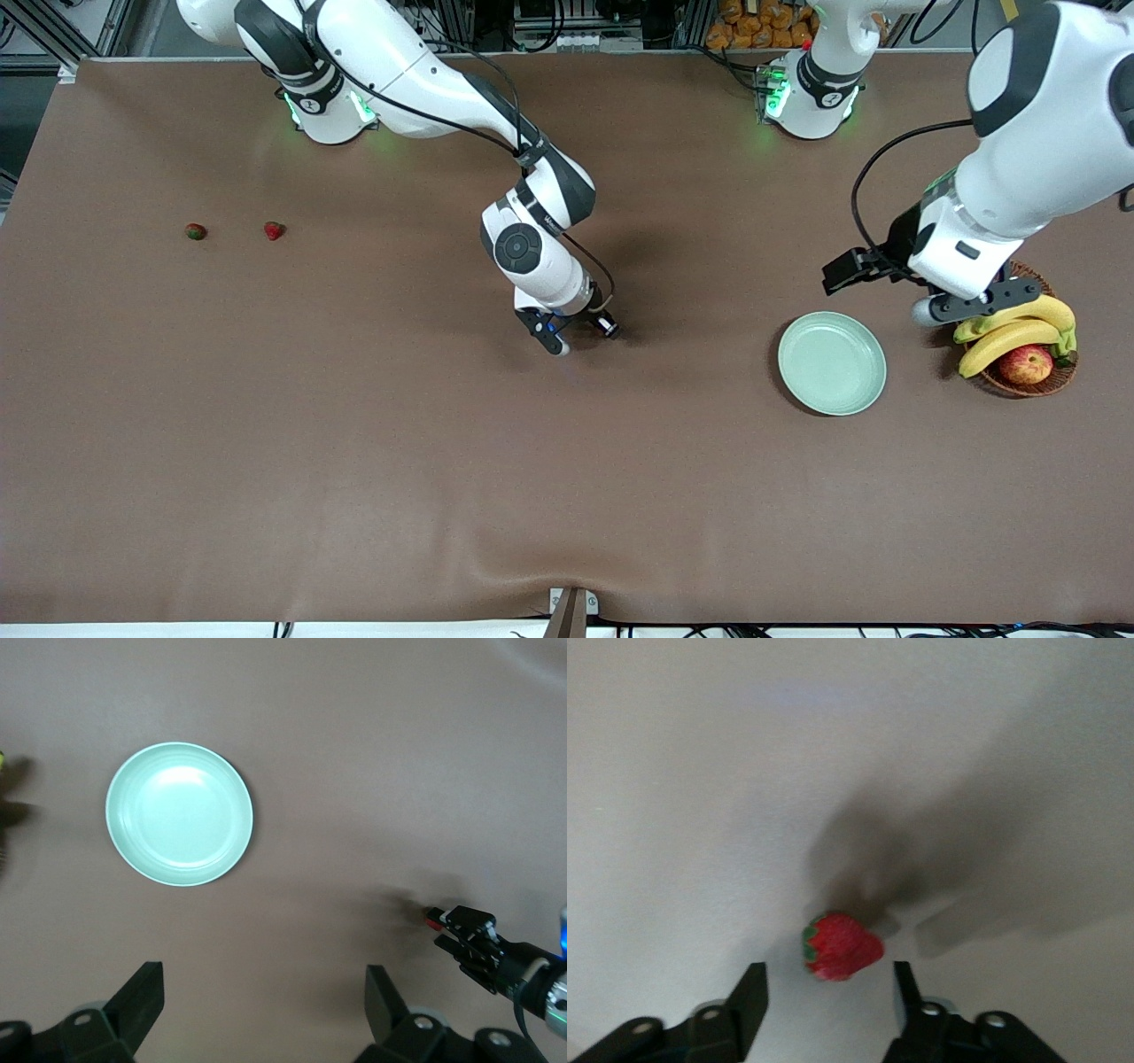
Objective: Collect all strawberries into plate
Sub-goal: 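Carry the strawberry to mid-table with the right gripper while the left gripper approaches, then grasp the strawberry with the left gripper while the right gripper withdraws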
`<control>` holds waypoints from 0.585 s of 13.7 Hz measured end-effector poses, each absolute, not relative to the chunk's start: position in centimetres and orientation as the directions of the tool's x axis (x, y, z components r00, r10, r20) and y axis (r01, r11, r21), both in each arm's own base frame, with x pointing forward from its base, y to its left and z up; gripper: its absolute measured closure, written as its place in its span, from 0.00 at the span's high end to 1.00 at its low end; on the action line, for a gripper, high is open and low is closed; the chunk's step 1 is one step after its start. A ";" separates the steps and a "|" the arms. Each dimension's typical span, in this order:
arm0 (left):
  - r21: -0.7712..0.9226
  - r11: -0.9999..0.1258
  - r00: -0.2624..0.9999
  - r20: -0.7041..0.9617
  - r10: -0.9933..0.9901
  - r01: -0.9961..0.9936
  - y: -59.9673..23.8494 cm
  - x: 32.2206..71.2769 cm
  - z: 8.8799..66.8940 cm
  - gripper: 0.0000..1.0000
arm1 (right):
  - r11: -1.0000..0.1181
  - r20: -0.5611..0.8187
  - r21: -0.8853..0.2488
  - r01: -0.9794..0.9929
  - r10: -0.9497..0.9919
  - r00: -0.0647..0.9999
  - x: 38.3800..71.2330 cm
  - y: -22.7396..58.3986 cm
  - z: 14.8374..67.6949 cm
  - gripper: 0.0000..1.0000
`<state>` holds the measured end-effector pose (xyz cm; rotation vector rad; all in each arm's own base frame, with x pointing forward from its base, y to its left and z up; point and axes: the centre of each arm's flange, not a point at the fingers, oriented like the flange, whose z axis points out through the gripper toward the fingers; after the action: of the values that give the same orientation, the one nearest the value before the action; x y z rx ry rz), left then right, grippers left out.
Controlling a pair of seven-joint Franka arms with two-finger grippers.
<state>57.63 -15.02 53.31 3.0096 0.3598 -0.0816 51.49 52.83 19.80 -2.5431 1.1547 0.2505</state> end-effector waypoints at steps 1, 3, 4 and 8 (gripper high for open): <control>0.100 -0.967 0.971 -0.075 0.227 0.234 -15.6 57.6 52.5 1.00 | -0.621 -0.299 -0.213 -0.755 -0.694 0.655 52.0 52.8 20.5 0.79; 0.100 -0.974 0.976 -0.095 0.195 0.204 -17.8 57.7 50.2 1.00 | -0.634 -0.306 -0.159 -0.757 -0.697 0.648 54.0 51.6 22.7 0.99; 0.102 -0.978 0.980 -0.104 0.170 0.181 -19.4 57.8 48.8 1.00 | -0.635 -0.303 -0.137 -0.760 -0.704 0.643 55.4 50.5 24.1 1.00; 0.096 -0.990 0.983 -0.162 0.087 0.104 -27.5 56.8 41.9 1.00 | -0.687 -0.255 -0.116 -0.718 -0.678 0.690 59.3 45.7 28.1 1.00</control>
<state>56.84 -27.53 41.86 3.0247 0.1460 -0.2407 59.26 45.74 28.12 -2.6935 1.1263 0.2839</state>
